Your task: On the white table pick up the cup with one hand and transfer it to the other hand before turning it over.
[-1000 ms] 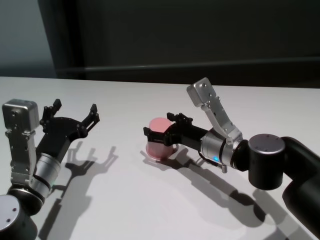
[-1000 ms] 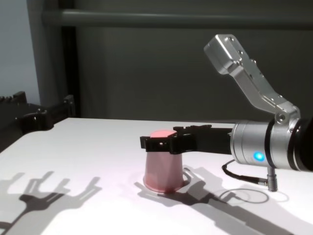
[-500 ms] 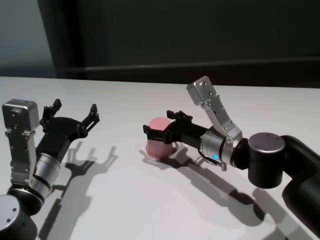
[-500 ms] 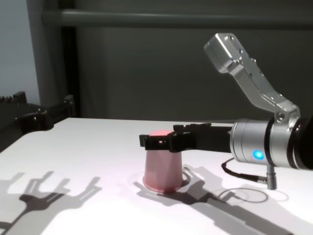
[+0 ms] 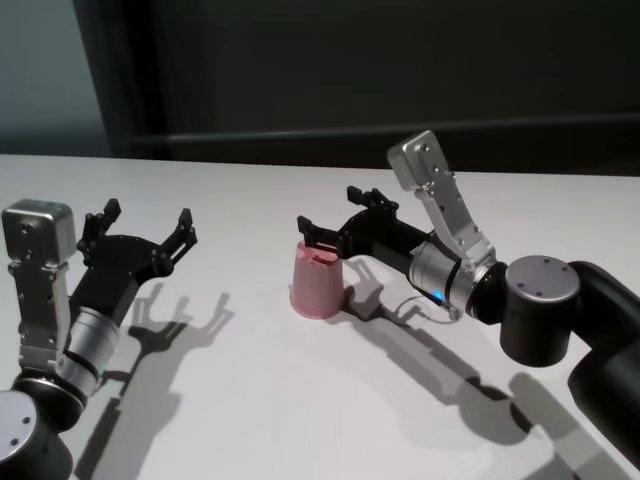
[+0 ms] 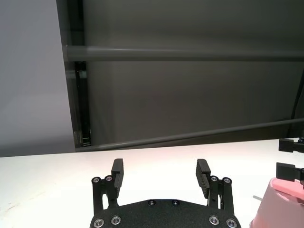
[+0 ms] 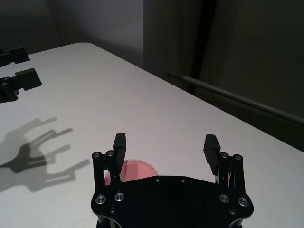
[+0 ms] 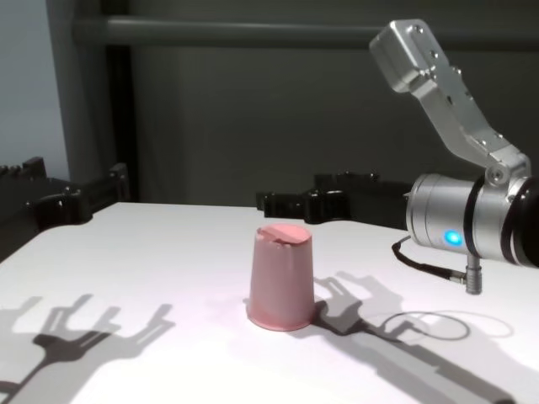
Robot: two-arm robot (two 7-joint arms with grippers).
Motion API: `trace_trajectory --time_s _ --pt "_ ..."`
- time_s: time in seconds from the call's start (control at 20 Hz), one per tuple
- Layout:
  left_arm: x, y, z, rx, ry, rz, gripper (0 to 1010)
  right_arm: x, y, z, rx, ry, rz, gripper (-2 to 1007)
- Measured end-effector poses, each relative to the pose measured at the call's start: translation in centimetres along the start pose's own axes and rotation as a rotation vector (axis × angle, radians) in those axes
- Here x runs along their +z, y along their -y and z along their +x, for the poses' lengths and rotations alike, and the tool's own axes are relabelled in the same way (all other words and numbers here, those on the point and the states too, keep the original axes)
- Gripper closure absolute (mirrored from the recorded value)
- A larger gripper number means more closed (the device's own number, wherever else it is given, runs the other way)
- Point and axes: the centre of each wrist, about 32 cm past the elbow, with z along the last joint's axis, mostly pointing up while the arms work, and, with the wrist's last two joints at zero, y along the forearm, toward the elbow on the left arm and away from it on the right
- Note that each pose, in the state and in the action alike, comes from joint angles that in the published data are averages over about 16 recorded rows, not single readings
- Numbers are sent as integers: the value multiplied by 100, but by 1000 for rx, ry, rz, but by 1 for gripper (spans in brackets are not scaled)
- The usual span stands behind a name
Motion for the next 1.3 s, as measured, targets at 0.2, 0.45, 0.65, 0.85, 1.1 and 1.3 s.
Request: trace_trajectory --time_s 0.2,0.45,0.65,0.85,1.1,1.3 --pt "0 0 0 0 0 0 10 -14 42 12 -45 27 38 3" --pt "0 0 0 0 0 0 9 -59 113 13 -116 51 79 3" --pt "0 0 0 0 0 0 9 -122 189 -1 -187 63 107 3" --pt "0 0 0 0 0 0 9 -194 275 -21 -255 65 125 3" --pt "0 0 0 0 0 0 9 -290 395 -52 -329 60 135 3" --pt "0 0 0 0 0 0 10 -364 495 -79 -375 57 135 3"
